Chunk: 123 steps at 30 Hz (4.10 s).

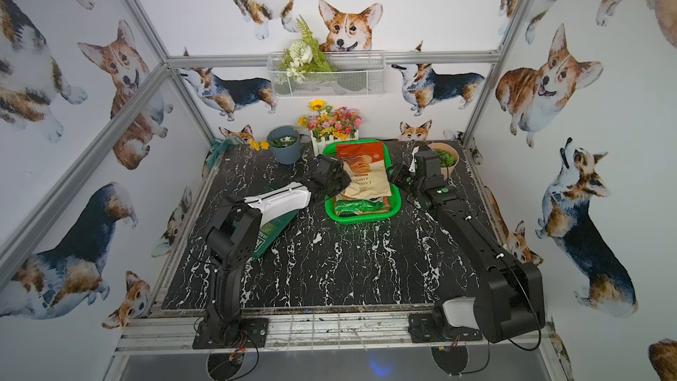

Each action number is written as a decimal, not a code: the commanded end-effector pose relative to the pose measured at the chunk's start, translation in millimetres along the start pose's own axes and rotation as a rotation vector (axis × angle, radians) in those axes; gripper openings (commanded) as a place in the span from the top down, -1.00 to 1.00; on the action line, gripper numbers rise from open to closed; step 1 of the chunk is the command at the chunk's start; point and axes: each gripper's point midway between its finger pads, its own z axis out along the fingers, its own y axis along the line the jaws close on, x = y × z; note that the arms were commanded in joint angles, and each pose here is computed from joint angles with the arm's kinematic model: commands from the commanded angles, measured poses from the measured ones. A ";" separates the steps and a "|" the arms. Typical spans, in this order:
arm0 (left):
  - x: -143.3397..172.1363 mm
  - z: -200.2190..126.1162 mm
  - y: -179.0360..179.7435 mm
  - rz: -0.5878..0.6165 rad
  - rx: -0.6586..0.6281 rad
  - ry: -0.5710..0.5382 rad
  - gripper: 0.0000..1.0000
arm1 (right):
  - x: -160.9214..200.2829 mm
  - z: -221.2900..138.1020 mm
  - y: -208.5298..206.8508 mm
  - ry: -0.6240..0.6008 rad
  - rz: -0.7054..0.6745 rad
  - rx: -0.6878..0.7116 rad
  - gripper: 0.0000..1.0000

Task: Put the potato chips into the basket
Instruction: Place the potato chip in the basket.

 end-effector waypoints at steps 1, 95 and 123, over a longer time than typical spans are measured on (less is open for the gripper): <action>-2.6 3.9 17.7 0.046 -0.059 0.008 1.00 | 5.1 2.1 4.1 0.031 0.010 -0.021 -0.13; 26.2 22.2 19.8 0.296 -0.077 0.223 0.12 | 34.8 223.7 -25.4 0.360 -0.131 0.256 0.02; -149.8 -244.9 153.0 0.105 -0.339 -0.392 -0.06 | 128.5 100.5 137.8 0.319 -0.403 0.071 -0.10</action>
